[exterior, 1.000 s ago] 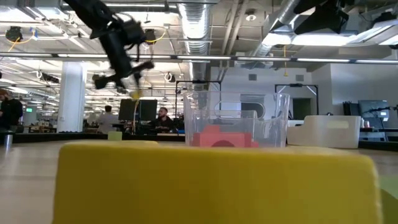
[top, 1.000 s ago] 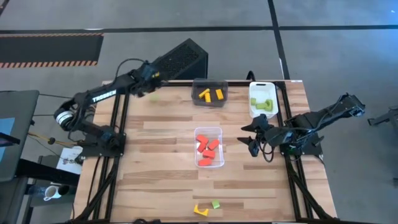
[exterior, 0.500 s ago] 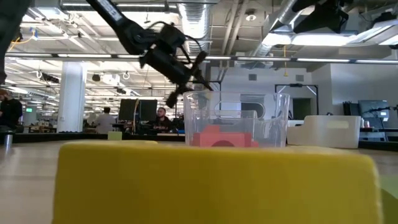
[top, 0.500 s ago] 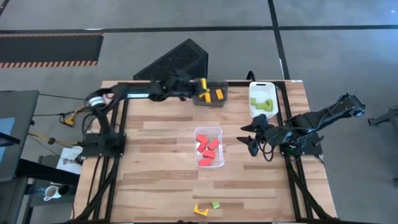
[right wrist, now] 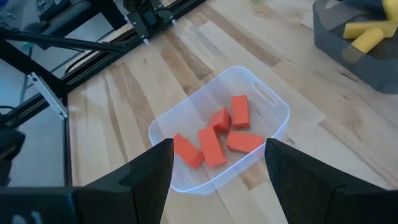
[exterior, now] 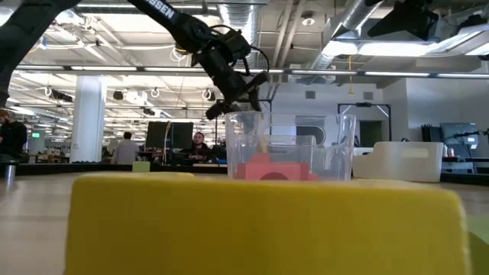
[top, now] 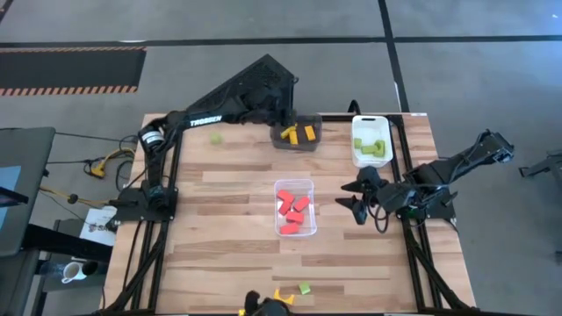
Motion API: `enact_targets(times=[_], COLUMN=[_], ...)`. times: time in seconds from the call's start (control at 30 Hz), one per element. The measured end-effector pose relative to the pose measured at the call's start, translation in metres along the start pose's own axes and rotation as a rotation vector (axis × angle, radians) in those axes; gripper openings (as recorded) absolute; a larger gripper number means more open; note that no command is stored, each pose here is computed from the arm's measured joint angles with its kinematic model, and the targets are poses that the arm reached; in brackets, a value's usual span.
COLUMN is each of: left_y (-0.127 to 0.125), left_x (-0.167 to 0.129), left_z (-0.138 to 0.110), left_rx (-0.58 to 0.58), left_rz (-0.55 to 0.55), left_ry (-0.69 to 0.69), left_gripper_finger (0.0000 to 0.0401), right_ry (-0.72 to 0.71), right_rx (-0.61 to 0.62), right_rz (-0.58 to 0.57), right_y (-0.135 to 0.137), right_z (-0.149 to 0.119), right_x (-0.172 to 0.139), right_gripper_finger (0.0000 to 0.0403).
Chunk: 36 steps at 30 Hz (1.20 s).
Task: Sort & place blocks by color
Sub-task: Put the green block into the white bin
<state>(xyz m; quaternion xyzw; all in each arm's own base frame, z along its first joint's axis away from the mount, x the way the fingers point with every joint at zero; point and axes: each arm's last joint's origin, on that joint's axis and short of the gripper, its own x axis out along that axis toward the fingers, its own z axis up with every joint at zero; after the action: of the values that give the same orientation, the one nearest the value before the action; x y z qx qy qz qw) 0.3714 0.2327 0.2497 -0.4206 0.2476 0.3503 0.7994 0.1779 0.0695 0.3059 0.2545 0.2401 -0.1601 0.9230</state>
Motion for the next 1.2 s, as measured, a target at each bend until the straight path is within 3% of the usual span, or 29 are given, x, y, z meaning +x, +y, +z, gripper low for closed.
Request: enact_targets(times=[0.2, 0.4, 0.57, 0.7, 0.77, 0.97, 1.2], left_y=[-0.004, -0.029, -0.054, -0.068, -0.076, -0.081, -0.036], left_x=[-0.017, -0.055, -0.096, -0.139, -0.163, -0.225, -0.264], left_z=[0.018, 0.017, -0.021, -0.063, -0.080, -0.127, -0.178], left_rx=[0.038, 0.159, 0.299, 0.438, 0.503, 0.673, 0.732], left_rz=[-0.014, 0.001, 0.078, 0.245, 0.280, 0.182, -0.058], left_ry=[0.025, 0.103, 0.234, 0.310, 0.311, 0.296, 0.223], left_gripper_finger=[0.0234, 0.0252, 0.0253, 0.0253, 0.0249, 0.0231, 0.0213], right_ry=[0.001, 0.027, 0.083, 0.107, 0.119, 0.095, 0.134], right_rx=[-0.005, -0.027, -0.100, -0.171, -0.209, -0.276, -0.293], right_rz=[0.001, 0.026, 0.094, 0.178, 0.205, 0.279, 0.379], right_y=[0.000, 0.005, 0.014, 0.027, 0.034, 0.058, 0.079], right_z=[0.000, -0.005, -0.014, -0.020, -0.024, -0.036, -0.057], right_x=[0.000, -0.001, 0.000, 0.004, 0.010, 0.035, 0.068], right_gripper_finger=[0.0276, 0.0276, 0.0276, 0.0276, 0.0276, 0.0276, 0.0276])
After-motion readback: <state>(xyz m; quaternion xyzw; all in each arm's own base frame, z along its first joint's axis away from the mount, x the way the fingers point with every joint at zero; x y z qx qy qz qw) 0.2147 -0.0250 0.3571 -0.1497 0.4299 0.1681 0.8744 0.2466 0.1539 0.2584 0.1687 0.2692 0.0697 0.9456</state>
